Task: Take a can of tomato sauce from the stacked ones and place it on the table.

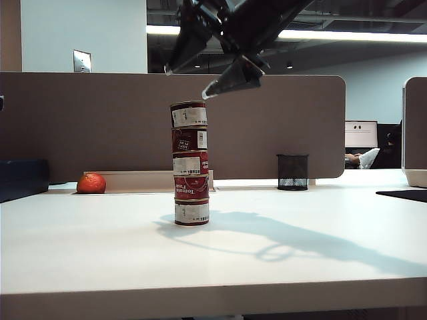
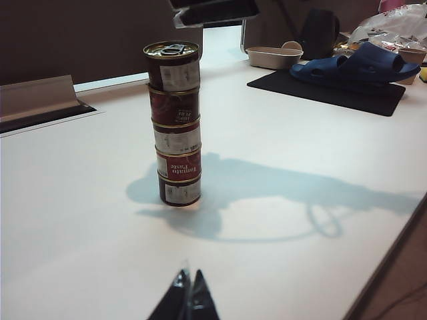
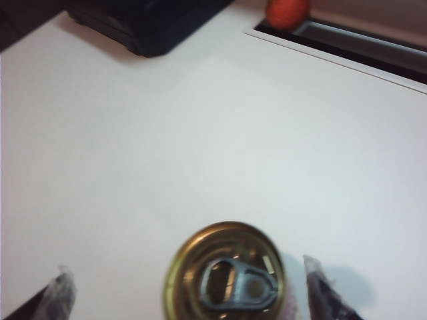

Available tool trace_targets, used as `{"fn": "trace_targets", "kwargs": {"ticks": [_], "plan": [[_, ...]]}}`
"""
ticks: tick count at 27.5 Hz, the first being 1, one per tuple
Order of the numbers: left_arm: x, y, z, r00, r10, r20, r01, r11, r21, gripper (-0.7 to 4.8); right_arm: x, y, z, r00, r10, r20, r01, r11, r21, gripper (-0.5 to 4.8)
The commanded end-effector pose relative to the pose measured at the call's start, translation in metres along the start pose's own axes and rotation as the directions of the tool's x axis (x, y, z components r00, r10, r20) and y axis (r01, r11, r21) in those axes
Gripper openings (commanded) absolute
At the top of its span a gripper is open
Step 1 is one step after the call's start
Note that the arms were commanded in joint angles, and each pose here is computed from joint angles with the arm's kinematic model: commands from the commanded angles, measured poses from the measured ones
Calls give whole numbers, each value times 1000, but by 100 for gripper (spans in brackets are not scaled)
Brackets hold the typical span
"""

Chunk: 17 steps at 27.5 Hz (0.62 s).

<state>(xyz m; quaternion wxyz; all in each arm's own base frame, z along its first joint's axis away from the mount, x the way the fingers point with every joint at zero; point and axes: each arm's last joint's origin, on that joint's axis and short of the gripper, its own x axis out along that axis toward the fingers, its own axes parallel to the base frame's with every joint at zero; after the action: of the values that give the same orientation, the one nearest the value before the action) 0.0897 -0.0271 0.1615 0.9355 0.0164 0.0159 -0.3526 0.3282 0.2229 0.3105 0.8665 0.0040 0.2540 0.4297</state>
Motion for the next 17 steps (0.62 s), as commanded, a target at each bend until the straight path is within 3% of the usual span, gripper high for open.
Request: {"fn": "trace_targets", "kwargs": {"ticks": [1, 17], "plan": [[0, 0, 1, 1000, -4, 5, 4, 1000, 0, -6, 5, -2, 0, 1000, -29, 4, 29, 999, -16, 479], [0, 0, -1, 1000, -4, -14, 4, 1000, -13, -6, 21, -5, -11, 995, -87, -41, 86, 996, -35, 479]]}}
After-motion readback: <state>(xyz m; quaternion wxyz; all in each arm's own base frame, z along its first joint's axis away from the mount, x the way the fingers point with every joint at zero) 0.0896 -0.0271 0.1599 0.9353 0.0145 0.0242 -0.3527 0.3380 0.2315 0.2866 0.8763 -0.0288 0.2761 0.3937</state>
